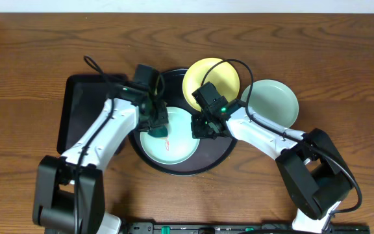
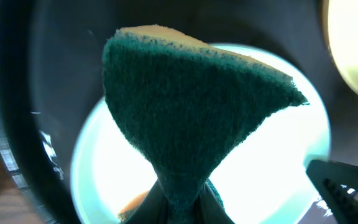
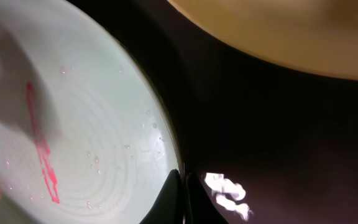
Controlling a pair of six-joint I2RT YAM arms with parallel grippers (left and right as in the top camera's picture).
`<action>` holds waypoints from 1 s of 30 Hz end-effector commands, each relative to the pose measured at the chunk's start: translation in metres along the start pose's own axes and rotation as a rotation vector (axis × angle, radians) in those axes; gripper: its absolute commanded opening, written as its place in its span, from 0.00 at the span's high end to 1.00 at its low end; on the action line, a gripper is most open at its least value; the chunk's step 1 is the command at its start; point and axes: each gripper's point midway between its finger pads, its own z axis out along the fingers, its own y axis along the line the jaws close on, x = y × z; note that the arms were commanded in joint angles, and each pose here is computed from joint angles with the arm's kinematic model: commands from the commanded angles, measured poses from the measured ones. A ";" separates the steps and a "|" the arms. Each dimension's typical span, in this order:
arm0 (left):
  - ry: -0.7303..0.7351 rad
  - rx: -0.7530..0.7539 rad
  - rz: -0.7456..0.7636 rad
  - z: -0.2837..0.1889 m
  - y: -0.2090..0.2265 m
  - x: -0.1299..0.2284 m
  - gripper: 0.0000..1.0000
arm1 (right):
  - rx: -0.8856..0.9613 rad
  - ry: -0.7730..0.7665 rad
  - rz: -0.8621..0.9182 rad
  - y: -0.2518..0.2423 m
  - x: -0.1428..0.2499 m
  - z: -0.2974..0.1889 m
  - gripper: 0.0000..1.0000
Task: Clean dirty plates on tray and stack at the side
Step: 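Scrub the held pale green plate with the sponge in the left gripper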
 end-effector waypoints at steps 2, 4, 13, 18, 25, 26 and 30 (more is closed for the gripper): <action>0.077 -0.025 0.001 0.022 -0.003 0.020 0.93 | -0.009 -0.014 0.019 0.003 -0.007 -0.003 0.99; 0.101 -0.035 0.005 0.029 -0.006 0.026 0.93 | -0.009 -0.014 0.019 0.003 -0.007 -0.003 0.99; 0.197 0.118 0.136 0.037 -0.038 0.046 0.93 | -0.009 -0.014 0.019 0.003 -0.007 -0.003 0.99; 0.184 0.158 0.198 0.036 -0.043 0.043 0.93 | -0.010 -0.016 0.019 0.003 -0.007 -0.003 0.99; -0.033 -0.338 -0.172 0.030 0.042 0.013 0.93 | -0.010 -0.016 0.019 0.003 -0.007 -0.003 0.99; -0.024 -0.341 -0.181 0.030 0.043 0.015 0.93 | -0.010 -0.016 0.019 0.003 -0.007 -0.003 0.99; 0.059 -0.270 -0.183 0.034 0.029 0.031 0.93 | -0.011 -0.018 0.019 0.003 -0.008 -0.003 0.99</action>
